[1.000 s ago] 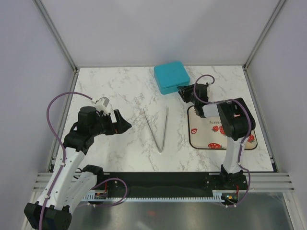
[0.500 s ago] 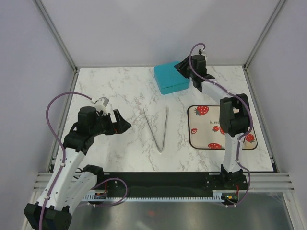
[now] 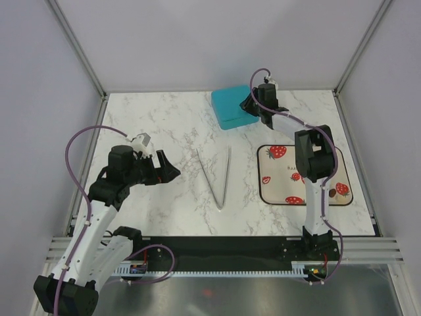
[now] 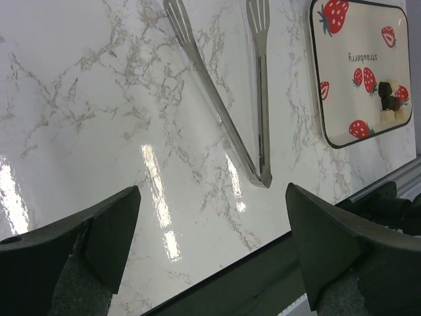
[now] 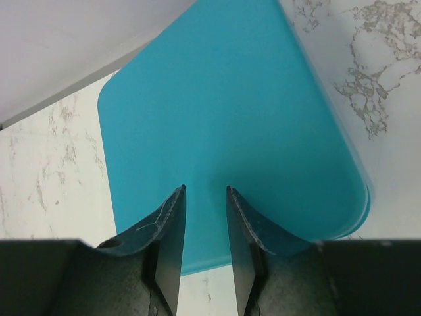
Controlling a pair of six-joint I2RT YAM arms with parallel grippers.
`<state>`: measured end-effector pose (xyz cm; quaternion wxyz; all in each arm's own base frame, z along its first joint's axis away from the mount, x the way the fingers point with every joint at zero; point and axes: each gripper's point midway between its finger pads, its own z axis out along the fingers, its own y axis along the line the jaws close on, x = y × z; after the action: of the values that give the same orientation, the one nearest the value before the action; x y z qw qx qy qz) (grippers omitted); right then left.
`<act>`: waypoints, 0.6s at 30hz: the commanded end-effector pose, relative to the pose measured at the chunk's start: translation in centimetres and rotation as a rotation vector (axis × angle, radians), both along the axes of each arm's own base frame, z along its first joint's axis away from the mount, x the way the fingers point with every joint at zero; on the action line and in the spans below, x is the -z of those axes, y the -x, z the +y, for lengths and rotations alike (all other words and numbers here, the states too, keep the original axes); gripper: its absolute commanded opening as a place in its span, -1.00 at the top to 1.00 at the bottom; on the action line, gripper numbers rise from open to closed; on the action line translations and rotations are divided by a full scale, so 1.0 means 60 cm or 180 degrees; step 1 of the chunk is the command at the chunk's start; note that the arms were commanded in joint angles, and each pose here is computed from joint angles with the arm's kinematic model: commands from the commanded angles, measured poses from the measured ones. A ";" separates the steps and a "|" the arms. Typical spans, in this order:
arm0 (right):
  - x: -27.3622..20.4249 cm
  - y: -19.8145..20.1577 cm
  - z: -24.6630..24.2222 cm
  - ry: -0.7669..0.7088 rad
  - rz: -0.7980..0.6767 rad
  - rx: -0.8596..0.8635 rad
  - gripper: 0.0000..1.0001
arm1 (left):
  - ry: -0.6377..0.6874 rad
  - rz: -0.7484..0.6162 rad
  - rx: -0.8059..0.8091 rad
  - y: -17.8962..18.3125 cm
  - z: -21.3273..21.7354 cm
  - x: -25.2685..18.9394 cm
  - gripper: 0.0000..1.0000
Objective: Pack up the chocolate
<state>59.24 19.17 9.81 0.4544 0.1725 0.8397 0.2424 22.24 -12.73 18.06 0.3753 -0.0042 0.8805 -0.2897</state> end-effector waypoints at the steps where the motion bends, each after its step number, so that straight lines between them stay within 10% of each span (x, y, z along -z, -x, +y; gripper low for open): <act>1: 0.083 0.052 -0.023 0.0363 0.0493 -0.0068 0.21 | -0.0065 -0.0127 -0.0012 -0.011 0.003 -0.005 -0.99; 18: -0.147 0.024 -0.034 0.0730 -0.0402 -0.0334 -0.17 | 0.0408 -0.0234 -0.0288 -0.118 -0.030 -0.069 -0.90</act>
<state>57.01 18.08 11.87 0.4490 0.0965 0.8668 0.1941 25.32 -13.26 16.92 0.3477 -0.0456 0.8913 -0.2874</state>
